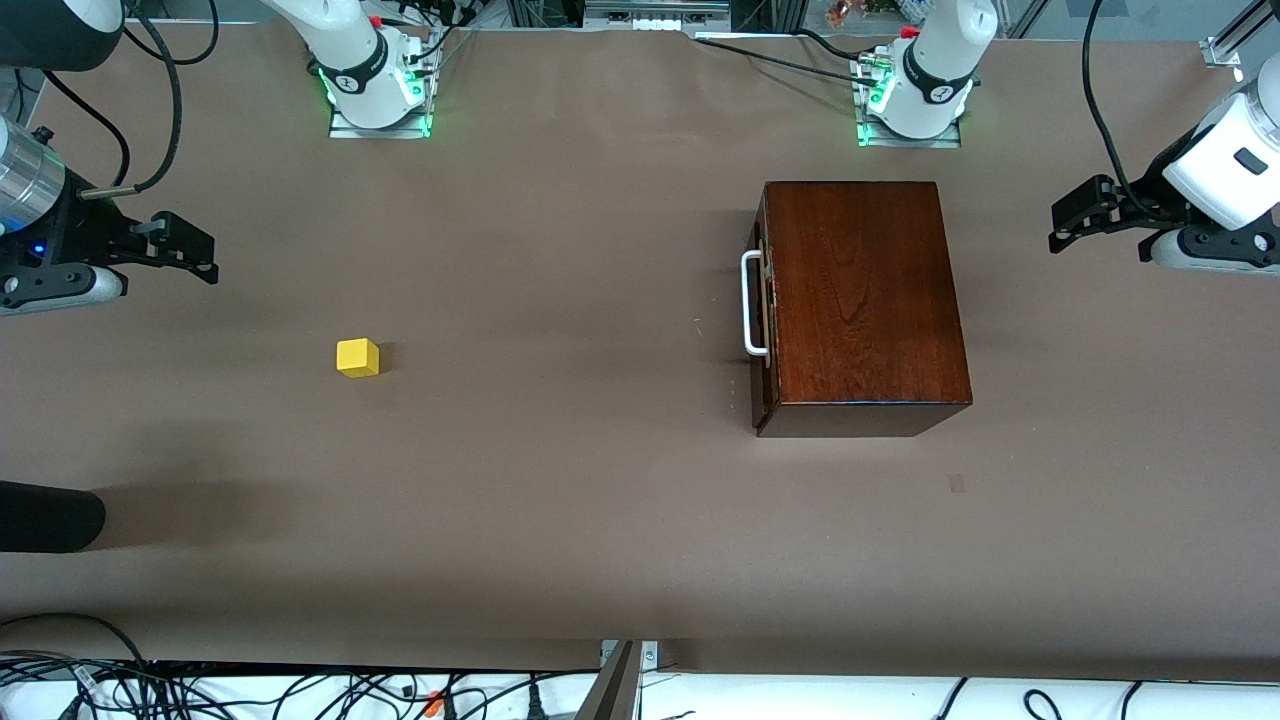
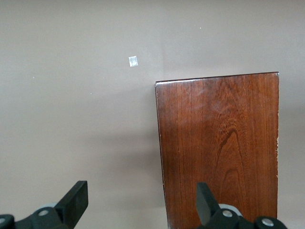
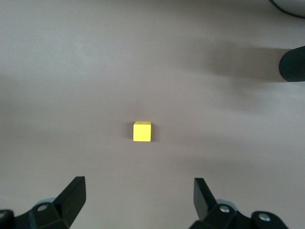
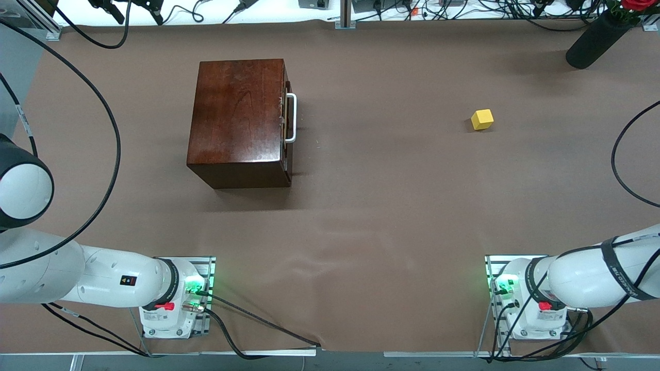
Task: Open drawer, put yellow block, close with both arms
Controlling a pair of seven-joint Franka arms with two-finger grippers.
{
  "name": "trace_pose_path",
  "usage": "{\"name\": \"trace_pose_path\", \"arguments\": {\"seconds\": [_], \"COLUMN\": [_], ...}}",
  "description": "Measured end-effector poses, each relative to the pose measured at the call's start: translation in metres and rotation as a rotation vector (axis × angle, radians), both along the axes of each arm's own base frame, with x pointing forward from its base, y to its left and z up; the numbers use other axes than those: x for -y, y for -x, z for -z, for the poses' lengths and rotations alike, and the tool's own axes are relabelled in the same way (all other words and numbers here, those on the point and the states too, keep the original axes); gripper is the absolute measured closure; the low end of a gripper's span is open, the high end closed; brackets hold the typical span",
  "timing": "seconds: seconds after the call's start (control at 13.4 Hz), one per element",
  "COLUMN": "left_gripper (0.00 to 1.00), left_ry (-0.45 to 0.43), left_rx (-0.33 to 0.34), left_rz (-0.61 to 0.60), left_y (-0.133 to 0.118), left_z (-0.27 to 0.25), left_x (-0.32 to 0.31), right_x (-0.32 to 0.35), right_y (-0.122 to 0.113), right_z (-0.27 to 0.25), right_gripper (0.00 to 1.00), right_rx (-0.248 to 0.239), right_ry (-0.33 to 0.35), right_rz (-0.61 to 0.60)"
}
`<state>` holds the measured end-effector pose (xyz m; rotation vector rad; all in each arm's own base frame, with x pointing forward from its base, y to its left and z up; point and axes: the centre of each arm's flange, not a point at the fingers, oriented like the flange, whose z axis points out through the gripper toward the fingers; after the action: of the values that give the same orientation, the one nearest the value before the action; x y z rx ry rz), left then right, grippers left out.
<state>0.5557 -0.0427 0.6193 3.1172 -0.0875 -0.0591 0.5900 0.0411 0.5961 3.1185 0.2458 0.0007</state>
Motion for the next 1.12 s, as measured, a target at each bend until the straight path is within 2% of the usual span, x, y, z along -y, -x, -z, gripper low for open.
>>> {"name": "trace_pose_path", "arguments": {"seconds": [1.12], "left_gripper": [0.00], "left_ry": [-0.001], "left_rx": [0.000], "left_rz": [-0.016], "left_y": [0.0002], "left_z": [-0.0001], "left_x": [0.0035], "right_x": [0.0002], "right_y": [0.0001], "right_z": [0.0001], "right_gripper": [0.00], "right_rx": [-0.001], "right_ry": [0.000], "right_rz": [0.001]}}
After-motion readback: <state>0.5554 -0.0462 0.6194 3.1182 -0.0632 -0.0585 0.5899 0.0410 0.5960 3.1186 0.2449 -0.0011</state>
